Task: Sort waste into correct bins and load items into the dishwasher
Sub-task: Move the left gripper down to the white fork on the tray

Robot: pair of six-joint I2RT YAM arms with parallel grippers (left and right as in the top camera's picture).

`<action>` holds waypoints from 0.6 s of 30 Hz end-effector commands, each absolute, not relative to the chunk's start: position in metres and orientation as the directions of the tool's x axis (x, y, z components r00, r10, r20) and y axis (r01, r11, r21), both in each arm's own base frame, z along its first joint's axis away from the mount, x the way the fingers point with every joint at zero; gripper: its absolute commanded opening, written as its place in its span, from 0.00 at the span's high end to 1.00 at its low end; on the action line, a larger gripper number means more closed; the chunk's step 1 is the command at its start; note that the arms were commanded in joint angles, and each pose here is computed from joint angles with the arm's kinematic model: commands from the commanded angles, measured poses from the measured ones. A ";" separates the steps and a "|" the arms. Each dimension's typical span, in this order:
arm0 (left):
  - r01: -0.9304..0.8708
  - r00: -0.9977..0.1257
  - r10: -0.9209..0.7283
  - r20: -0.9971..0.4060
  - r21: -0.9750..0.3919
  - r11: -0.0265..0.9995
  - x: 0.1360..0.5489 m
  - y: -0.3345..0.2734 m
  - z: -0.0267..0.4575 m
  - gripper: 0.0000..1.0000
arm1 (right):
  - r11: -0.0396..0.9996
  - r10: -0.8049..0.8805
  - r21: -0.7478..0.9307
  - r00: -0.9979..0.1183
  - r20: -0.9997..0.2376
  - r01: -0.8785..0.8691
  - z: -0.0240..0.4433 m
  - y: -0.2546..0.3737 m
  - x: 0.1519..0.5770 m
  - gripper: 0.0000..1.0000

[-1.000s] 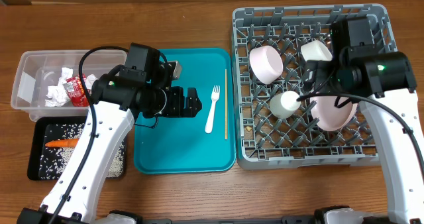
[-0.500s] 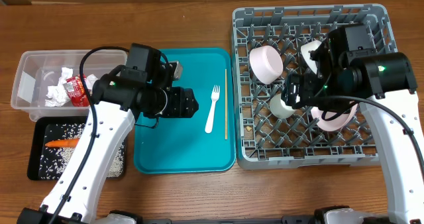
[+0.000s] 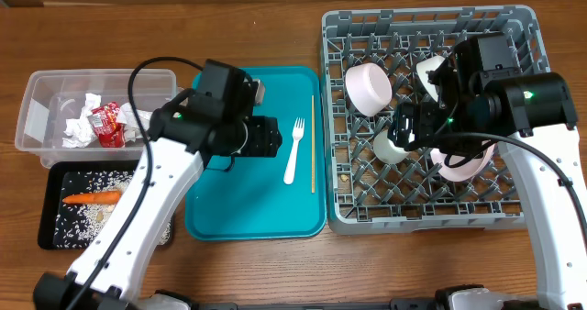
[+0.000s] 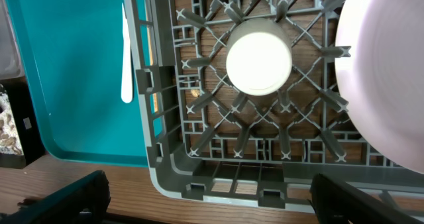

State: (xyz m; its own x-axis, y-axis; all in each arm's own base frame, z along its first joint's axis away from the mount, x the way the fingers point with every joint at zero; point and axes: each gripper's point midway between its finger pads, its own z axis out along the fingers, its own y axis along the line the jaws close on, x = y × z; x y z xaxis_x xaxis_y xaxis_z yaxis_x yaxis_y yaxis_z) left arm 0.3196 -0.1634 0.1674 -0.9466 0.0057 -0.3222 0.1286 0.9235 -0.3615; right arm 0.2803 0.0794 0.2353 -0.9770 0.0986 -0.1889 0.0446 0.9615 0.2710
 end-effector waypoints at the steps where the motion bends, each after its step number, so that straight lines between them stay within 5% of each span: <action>1: 0.085 -0.959 -0.014 -0.282 -0.336 0.938 0.327 -0.167 0.144 0.33 | 0.959 0.103 0.282 -0.970 -0.220 0.038 0.245 0.080 0.284 0.00; 18: 0.085 -0.990 0.046 -0.136 -0.294 0.952 0.345 -0.201 0.038 0.37 | 0.958 0.104 0.287 -0.963 -0.247 0.030 0.247 0.080 0.291 0.00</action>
State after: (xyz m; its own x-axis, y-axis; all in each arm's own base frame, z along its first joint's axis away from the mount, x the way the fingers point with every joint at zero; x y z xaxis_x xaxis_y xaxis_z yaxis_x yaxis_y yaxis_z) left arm 0.3483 -0.1978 0.0556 -0.9848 0.0467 -0.1675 0.0978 0.9451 -0.3117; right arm 0.2868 0.0804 0.2371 -0.9715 0.0990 -0.2155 0.0367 0.9605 0.2759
